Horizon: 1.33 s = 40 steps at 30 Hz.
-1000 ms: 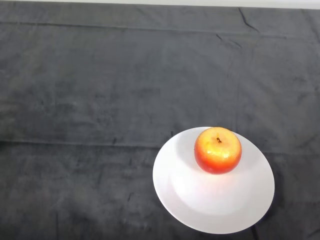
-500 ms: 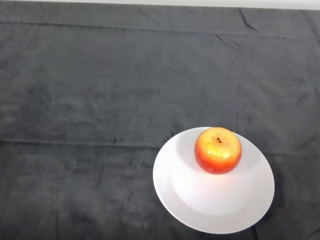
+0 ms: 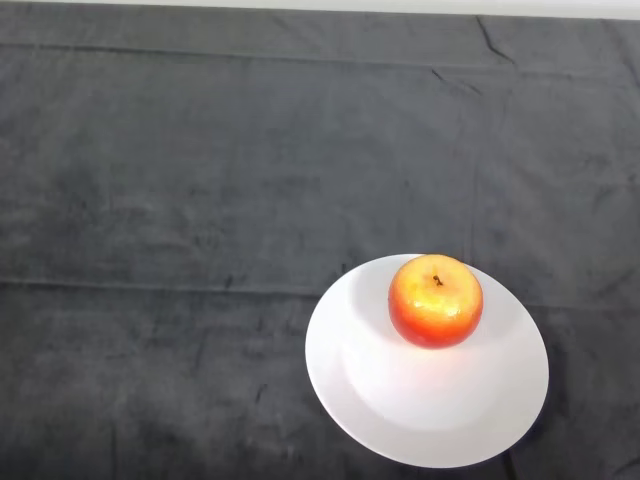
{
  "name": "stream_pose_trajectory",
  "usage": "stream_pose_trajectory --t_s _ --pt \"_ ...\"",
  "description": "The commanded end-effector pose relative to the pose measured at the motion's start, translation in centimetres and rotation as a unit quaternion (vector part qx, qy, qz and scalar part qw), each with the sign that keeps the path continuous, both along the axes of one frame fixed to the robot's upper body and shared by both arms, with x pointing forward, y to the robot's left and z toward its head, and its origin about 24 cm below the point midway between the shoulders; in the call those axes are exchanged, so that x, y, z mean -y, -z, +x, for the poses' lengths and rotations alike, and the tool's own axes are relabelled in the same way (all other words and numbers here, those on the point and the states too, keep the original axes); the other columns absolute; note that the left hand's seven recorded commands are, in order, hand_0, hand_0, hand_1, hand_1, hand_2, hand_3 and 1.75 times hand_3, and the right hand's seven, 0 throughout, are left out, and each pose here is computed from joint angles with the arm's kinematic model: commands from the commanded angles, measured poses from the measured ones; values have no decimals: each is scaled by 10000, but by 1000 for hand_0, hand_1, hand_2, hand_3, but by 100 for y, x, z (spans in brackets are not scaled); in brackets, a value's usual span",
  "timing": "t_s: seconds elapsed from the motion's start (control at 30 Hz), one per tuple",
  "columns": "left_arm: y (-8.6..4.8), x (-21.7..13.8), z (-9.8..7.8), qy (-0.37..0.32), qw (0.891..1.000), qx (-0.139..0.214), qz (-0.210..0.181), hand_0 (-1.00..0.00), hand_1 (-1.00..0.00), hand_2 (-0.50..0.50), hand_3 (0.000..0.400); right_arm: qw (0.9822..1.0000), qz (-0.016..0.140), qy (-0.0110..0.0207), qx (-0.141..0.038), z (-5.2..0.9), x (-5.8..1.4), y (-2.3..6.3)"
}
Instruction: Move the apple to the plate
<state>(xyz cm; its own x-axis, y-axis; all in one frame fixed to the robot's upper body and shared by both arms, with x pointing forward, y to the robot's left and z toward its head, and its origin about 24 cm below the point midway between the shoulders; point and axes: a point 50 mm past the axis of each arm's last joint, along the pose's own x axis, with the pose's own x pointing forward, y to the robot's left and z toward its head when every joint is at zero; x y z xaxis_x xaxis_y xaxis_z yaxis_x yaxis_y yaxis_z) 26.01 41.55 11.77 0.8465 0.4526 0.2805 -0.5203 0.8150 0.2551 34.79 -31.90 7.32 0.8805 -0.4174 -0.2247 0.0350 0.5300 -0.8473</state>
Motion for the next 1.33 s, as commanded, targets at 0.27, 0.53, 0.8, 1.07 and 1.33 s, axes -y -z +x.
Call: stream_pose_trajectory --t_s 0.27,0.53,0.8,1.07,1.33 --pt "-175 -157 -84 -356 9990 248 111 0 0 0 0 9997 57 131 -193 -94 66 126" --pt "-179 -161 -89 -357 9990 245 129 0 0 0 0 9997 57 131 -193 -94 66 127" --pt "-187 -169 -95 -367 9989 247 146 0 0 0 0 9997 56 130 -192 -93 66 127" --pt "-192 -175 -102 -378 9988 255 152 0 0 0 0 9997 56 130 -192 -93 66 127" --pt "-196 -176 -101 -386 9988 266 154 0 0 0 0 9997 56 130 -192 -93 66 127"
